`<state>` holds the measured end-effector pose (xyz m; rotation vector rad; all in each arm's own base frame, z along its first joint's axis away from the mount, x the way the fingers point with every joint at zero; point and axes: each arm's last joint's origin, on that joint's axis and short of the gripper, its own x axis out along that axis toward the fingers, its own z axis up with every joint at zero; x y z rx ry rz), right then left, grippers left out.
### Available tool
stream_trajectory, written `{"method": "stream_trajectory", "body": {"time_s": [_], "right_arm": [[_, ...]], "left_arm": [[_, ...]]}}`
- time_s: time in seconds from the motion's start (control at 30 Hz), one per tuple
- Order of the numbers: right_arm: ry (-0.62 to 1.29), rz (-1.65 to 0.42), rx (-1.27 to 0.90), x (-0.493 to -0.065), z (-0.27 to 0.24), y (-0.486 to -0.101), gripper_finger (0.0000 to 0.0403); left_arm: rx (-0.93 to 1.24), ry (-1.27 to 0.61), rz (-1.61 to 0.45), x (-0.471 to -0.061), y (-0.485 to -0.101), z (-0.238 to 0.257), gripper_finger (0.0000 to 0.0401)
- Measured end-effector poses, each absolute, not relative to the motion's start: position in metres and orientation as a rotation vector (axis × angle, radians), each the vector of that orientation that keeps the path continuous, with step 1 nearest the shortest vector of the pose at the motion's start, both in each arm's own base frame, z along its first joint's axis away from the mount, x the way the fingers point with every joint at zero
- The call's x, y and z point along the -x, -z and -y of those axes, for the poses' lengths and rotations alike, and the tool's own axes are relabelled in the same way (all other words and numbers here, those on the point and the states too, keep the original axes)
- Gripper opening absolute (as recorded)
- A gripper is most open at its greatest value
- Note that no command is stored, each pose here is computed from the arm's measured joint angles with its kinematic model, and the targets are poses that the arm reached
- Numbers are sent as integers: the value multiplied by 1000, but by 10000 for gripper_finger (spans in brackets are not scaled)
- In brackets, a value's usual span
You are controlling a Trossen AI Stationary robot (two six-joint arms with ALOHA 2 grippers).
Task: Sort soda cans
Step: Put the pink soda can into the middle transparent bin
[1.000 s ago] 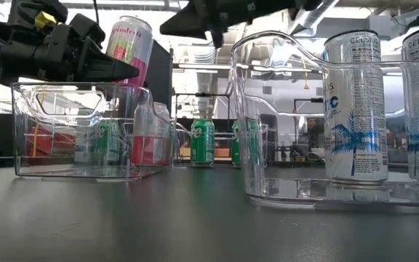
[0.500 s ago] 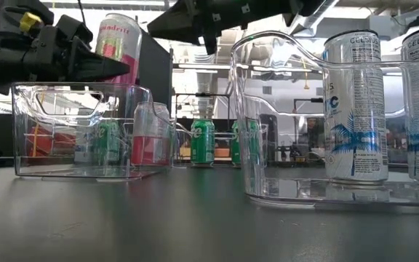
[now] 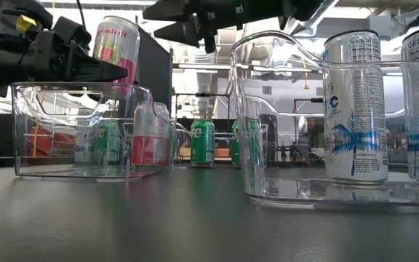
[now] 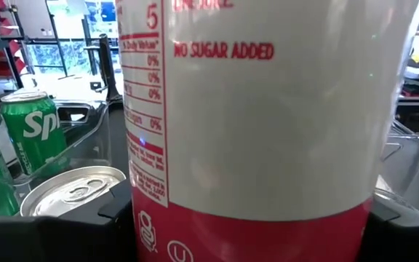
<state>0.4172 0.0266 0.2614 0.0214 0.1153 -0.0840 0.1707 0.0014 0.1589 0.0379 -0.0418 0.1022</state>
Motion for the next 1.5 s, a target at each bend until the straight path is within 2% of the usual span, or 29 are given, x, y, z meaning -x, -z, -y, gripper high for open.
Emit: {"method": "stream_trajectory", "body": {"time_s": [0.53, 0.6, 0.77, 0.87, 0.93, 1.0, 1.2, 1.3, 1.4, 1.5], "right_arm": [[97, -48, 21, -419, -20, -269, 249], [86, -43, 20, -421, -18, -276, 226], [68, -72, 25, -423, -16, -279, 125], [68, -98, 28, -423, -15, -276, 102], [67, -93, 15, -423, -15, -277, 112], [66, -108, 1, -423, -13, -276, 141], [68, -126, -16, -423, -13, -274, 278], [66, -116, -18, -428, -13, -266, 329], [44, -114, -18, -436, -18, -254, 353], [32, -101, -16, -443, -18, -245, 357]], "left_arm": [[-52, -119, 18, -164, -151, -2, 280], [-53, -121, 11, -164, -150, -2, 280], [-55, -121, 9, -164, -150, -2, 280], [-55, -121, 8, -164, -149, -2, 280], [-55, -121, 9, -164, -149, -2, 280], [-56, -119, 9, -164, -149, -2, 280], [-59, -113, 19, -163, -150, -2, 280], [-57, -106, 38, -164, -152, -2, 280], [-57, -96, 38, -166, -154, -1, 280], [-56, -91, 36, -168, -156, -1, 280]]}}
